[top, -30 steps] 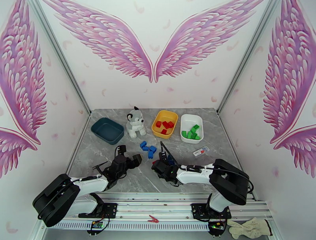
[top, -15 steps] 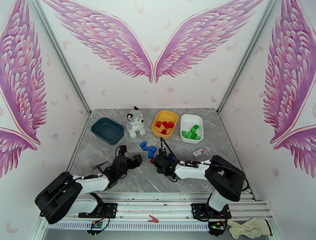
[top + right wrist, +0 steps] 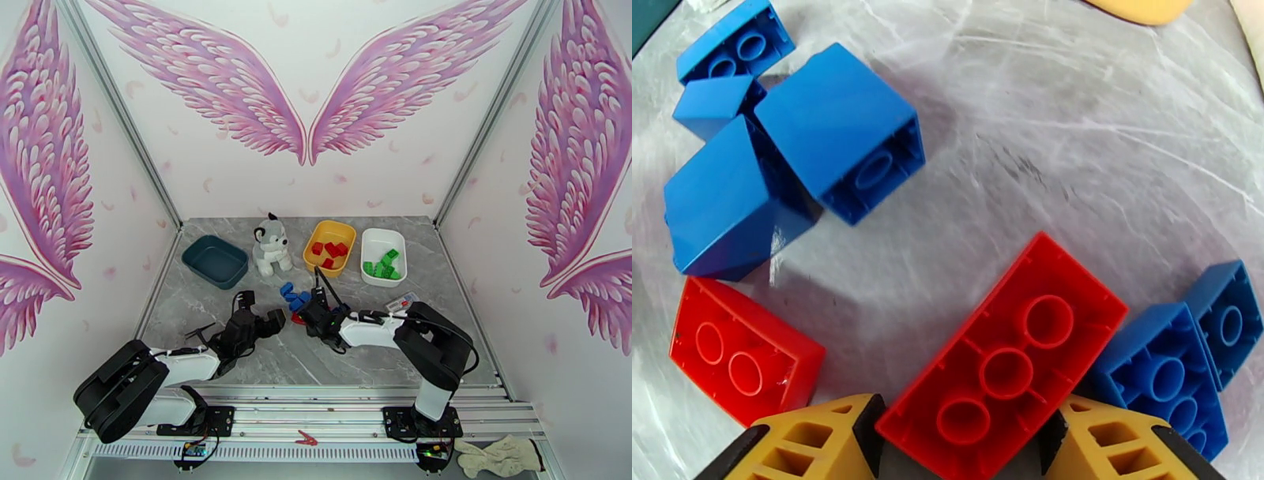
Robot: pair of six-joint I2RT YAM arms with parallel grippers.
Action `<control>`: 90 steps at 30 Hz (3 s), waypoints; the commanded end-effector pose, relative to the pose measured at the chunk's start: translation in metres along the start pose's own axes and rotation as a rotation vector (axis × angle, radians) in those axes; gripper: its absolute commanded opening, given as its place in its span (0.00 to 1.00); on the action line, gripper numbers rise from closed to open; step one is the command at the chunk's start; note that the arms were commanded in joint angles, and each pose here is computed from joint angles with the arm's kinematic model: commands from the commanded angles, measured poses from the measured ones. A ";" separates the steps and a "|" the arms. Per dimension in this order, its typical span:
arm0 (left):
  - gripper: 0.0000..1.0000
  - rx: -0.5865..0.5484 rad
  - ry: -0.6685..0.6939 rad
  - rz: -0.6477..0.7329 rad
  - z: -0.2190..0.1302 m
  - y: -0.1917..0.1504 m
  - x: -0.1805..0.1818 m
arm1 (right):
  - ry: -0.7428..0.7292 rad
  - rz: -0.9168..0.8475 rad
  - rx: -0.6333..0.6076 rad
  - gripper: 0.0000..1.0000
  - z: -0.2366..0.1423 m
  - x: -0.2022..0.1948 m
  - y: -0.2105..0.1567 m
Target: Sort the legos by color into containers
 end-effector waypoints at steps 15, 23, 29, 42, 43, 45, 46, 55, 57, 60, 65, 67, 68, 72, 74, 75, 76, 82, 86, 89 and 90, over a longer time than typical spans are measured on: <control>0.98 -0.029 -0.016 -0.008 0.005 0.011 -0.004 | -0.055 0.048 0.034 0.46 0.025 -0.009 0.006; 0.98 -0.030 -0.059 0.017 0.009 0.027 -0.020 | -0.042 0.076 -0.043 0.28 -0.011 -0.025 0.022; 0.97 -0.042 -0.132 0.063 0.025 0.058 -0.055 | -0.012 0.167 -0.135 0.24 -0.042 -0.042 0.063; 0.96 -0.106 -0.173 0.147 0.070 0.139 -0.111 | 0.029 0.364 -0.246 0.22 -0.030 -0.046 0.201; 0.96 -0.110 -0.168 0.151 0.069 0.142 -0.112 | 0.022 0.367 -0.237 0.23 -0.024 -0.045 0.210; 0.95 -0.116 -0.159 0.153 0.066 0.146 -0.113 | 0.016 0.365 -0.222 0.25 -0.015 -0.040 0.224; 0.95 -0.121 -0.155 0.153 0.063 0.146 -0.112 | 0.012 0.361 -0.218 0.28 -0.010 -0.038 0.231; 0.96 -0.163 -0.064 0.142 0.014 0.116 -0.078 | 0.040 0.304 -0.181 0.59 0.007 -0.025 0.249; 0.96 -0.171 -0.043 0.137 0.002 0.108 -0.069 | 0.081 0.300 -0.172 0.62 0.003 -0.022 0.244; 0.97 -0.187 0.009 0.123 -0.015 0.095 -0.051 | 0.135 0.277 -0.169 0.64 -0.010 -0.015 0.231; 0.99 -0.195 0.095 0.111 -0.042 0.074 -0.022 | 0.196 0.206 -0.152 0.67 -0.034 0.005 0.194; 0.99 -0.199 0.135 0.098 -0.051 0.065 -0.009 | 0.217 0.178 -0.145 0.68 -0.042 0.013 0.176; 0.99 -0.200 0.154 0.087 -0.056 0.060 -0.002 | 0.225 0.158 -0.136 0.68 -0.045 0.017 0.163; 0.99 -0.194 0.194 0.046 -0.065 0.044 0.021 | 0.245 0.068 -0.098 0.70 -0.053 0.034 0.117; 0.99 -0.173 0.206 0.026 -0.066 0.037 0.031 | 0.250 0.021 -0.071 0.72 -0.054 0.041 0.090; 0.99 -0.161 0.213 0.018 -0.065 0.033 0.035 | 0.250 0.006 -0.056 0.73 -0.053 0.043 0.078; 0.99 -0.151 0.217 0.008 -0.064 0.028 0.040 | 0.251 -0.005 -0.040 0.74 -0.051 0.044 0.066; 0.99 -0.121 0.234 -0.058 -0.062 0.008 0.062 | 0.228 -0.044 0.028 0.79 -0.032 0.053 0.010; 0.99 -0.117 0.235 -0.066 -0.062 0.005 0.064 | 0.212 -0.069 0.070 0.79 -0.012 0.067 -0.013; 0.99 -0.121 0.232 -0.067 -0.062 0.007 0.064 | 0.174 -0.065 0.075 0.78 0.000 0.071 -0.020; 0.99 -0.120 0.233 -0.067 -0.062 0.007 0.064 | 0.161 -0.057 0.072 0.78 0.003 0.071 -0.020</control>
Point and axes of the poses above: each hand's point on the last joint's axis, 136 mm out from that joint toward the fingers, its own z axis out along the fingers, its own x axis along the line the jaws close on, y = z × x, the point moved 6 cm from there along -z, back along the fingers, and after that the axes turned 15 degrees about z, right-handed, at the moved point
